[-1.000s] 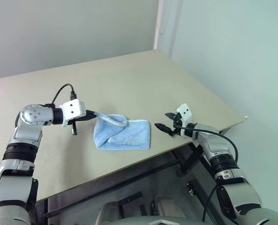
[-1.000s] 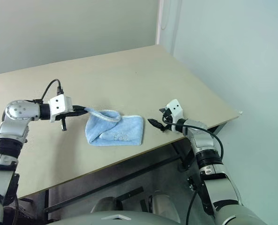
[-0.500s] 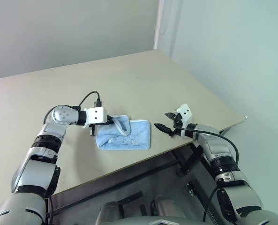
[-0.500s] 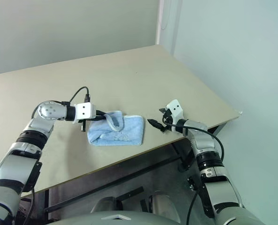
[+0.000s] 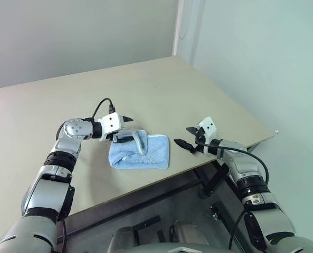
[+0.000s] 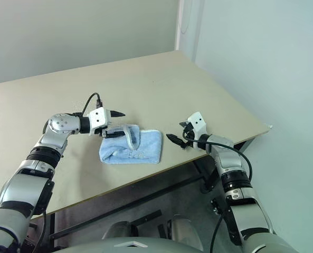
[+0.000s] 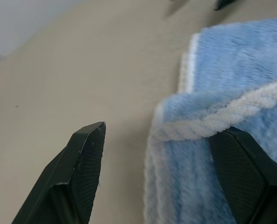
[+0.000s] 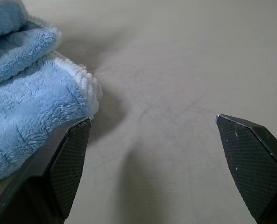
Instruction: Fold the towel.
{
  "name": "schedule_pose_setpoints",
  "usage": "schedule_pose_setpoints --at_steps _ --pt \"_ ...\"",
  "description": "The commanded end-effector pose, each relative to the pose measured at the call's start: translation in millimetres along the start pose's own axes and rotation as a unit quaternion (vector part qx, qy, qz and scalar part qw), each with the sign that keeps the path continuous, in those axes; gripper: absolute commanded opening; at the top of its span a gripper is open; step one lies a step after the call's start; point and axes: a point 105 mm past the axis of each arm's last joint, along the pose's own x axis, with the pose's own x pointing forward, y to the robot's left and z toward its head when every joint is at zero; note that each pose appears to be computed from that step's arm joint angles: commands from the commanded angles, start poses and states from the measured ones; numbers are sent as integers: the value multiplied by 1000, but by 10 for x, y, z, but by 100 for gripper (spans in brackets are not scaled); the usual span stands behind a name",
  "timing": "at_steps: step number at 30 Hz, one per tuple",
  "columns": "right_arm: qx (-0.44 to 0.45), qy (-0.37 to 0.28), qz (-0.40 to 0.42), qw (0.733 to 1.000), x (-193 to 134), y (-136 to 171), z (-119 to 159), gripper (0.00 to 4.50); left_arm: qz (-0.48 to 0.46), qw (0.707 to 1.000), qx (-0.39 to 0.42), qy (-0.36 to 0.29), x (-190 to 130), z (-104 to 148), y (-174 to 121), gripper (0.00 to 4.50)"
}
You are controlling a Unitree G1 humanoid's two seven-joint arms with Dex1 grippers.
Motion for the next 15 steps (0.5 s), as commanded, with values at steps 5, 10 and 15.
schedule_pose_setpoints --at_steps 5,10,15 --pt "-20 -25 -1 999 19 -23 192 450 -11 1000 -18 -19 145 127 64 360" --pt "-20 -24 -5 1000 15 -39 195 450 -52 998 -37 21 219 19 -18 360" --pt "-18 -23 -8 1000 -2 -44 182 450 -138 987 -69 48 211 -59 -209 360"
